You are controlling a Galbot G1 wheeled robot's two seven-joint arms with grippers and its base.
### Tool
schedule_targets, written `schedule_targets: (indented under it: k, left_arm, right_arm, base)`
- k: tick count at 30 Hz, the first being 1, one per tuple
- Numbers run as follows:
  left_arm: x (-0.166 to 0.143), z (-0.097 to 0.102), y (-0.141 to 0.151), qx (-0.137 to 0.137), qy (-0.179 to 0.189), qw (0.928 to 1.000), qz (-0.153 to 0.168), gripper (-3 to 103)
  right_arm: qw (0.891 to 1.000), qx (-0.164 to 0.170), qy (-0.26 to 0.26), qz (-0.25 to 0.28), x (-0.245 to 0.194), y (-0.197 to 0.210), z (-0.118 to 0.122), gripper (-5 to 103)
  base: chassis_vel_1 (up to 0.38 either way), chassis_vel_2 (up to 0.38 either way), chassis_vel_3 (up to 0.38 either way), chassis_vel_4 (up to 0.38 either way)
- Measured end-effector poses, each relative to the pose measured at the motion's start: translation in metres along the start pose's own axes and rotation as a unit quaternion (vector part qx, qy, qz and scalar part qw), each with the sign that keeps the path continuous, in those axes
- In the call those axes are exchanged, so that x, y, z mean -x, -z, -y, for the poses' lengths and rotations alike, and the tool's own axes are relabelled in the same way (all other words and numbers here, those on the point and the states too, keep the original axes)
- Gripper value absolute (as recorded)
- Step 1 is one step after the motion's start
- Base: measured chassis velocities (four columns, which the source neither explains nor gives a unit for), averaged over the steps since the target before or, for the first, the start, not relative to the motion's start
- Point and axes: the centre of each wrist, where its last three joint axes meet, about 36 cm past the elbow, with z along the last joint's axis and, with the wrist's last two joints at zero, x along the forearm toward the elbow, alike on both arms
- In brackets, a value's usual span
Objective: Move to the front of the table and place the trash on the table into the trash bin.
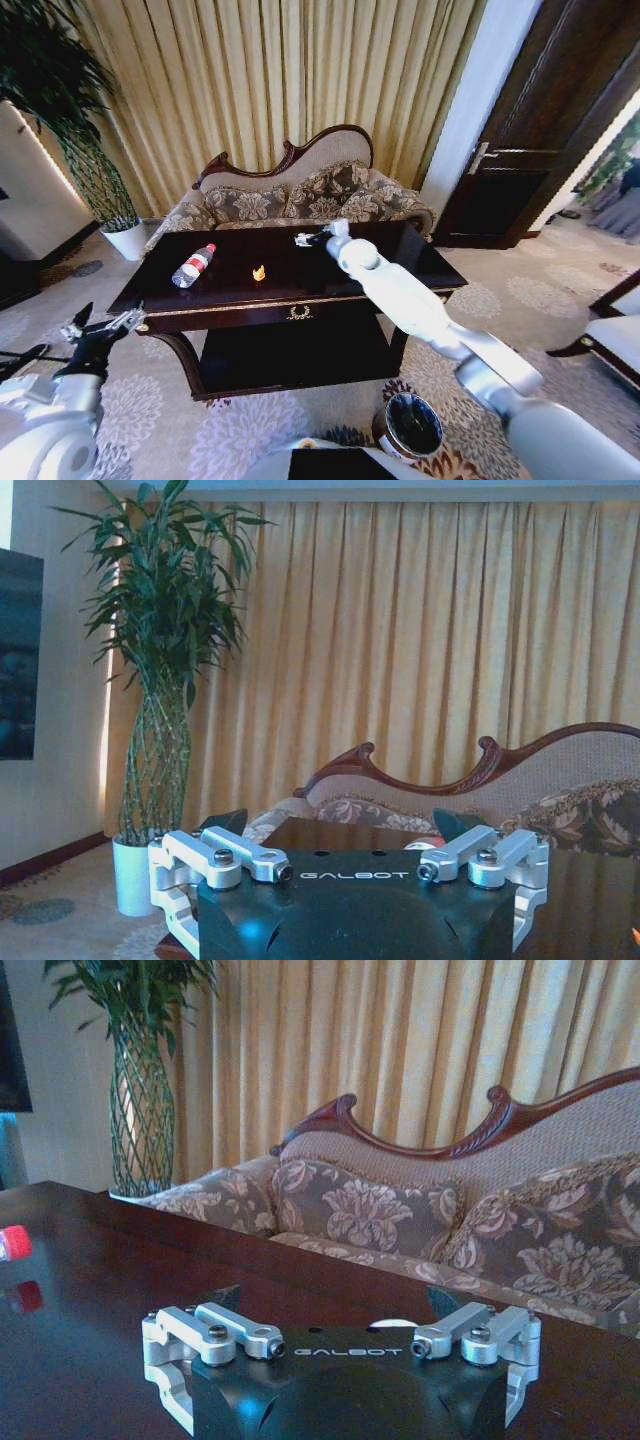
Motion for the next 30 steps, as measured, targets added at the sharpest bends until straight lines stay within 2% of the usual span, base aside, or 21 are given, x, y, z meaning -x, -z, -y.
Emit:
schedule_targets:
  k: [6,17,30]
  left_arm:
    - [-0.002,0.0,0.004,0.003,0.0,1.0,0.007,100]
    - [0.0,-0.001,0.006,0.003,-0.006,0.9998,0.016,100]
    - [0.001,-0.002,0.003,0.001,-0.005,0.9999,0.015,100]
  right_arm:
    - [1.0,-0.006,-0.016,-0.012,0.024,0.012,0.002,100]
    - [0.995,-0.013,-0.079,-0.061,0.049,0.004,0.044,100]
    - [0.995,0.018,-0.062,-0.075,0.061,-0.01,0.022,100]
  base:
    - [0.0,0.0,0.0,0.0]
    - [0.0,0.0,0.0,0.0]
    - [0.0,0.0,0.0,0.0]
